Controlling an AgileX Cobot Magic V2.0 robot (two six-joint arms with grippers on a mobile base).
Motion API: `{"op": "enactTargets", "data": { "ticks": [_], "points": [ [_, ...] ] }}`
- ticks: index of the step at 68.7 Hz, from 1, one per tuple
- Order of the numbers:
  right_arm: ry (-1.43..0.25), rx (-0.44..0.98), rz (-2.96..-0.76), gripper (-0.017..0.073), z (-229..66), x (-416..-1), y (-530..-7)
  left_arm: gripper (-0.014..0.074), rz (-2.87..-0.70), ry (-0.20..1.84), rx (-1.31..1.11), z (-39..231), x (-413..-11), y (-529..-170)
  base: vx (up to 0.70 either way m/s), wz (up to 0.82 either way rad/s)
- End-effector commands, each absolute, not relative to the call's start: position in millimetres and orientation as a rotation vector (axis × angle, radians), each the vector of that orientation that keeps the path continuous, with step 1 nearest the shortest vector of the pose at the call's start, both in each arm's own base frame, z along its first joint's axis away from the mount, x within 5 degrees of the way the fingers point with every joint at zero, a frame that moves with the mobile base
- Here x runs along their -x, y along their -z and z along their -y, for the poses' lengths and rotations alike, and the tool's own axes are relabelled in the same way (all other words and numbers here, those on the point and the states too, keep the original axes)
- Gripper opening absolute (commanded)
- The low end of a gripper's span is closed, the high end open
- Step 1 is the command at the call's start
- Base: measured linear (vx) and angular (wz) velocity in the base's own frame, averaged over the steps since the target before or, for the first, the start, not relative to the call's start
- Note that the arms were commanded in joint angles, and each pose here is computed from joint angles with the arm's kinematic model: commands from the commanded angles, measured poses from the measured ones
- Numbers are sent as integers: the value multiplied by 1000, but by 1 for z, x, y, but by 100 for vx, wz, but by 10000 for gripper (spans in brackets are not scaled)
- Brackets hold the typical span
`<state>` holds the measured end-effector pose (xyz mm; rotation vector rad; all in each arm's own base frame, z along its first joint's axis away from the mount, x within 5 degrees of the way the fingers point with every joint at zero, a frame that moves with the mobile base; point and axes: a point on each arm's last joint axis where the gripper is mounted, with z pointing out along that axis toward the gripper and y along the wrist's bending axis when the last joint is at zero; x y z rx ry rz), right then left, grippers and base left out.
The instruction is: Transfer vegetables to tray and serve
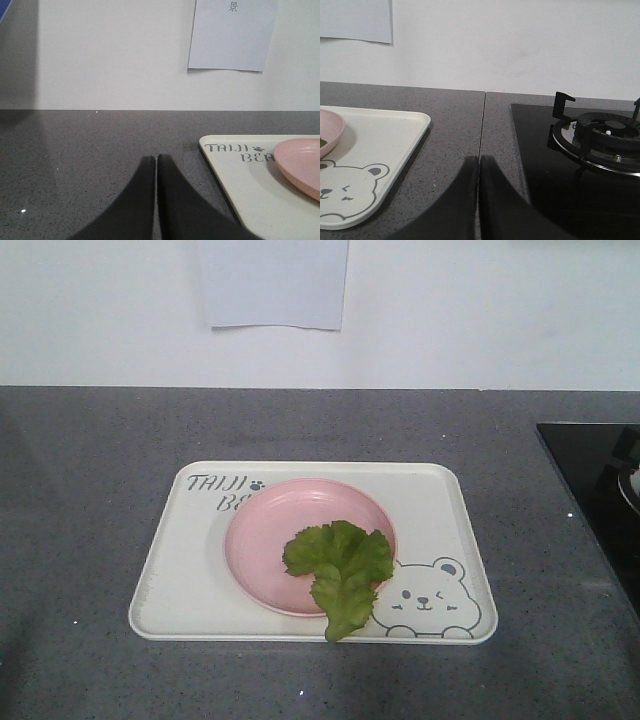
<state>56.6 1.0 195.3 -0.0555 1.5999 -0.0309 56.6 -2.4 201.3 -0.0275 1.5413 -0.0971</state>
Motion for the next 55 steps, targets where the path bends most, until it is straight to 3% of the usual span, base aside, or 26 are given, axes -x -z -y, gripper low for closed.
{"op": "enactTargets", "data": {
  "ticks": [1, 55],
  "points": [
    [49, 64, -1545, -6, -1, -57, -196, -6, -1477, 107, 35, 2, -56, -200, 0, 0],
    [-1, 17, -1545, -6, -1, -57, -196, -6, -1477, 107, 35, 2, -56, -200, 0, 0]
  ]
}}
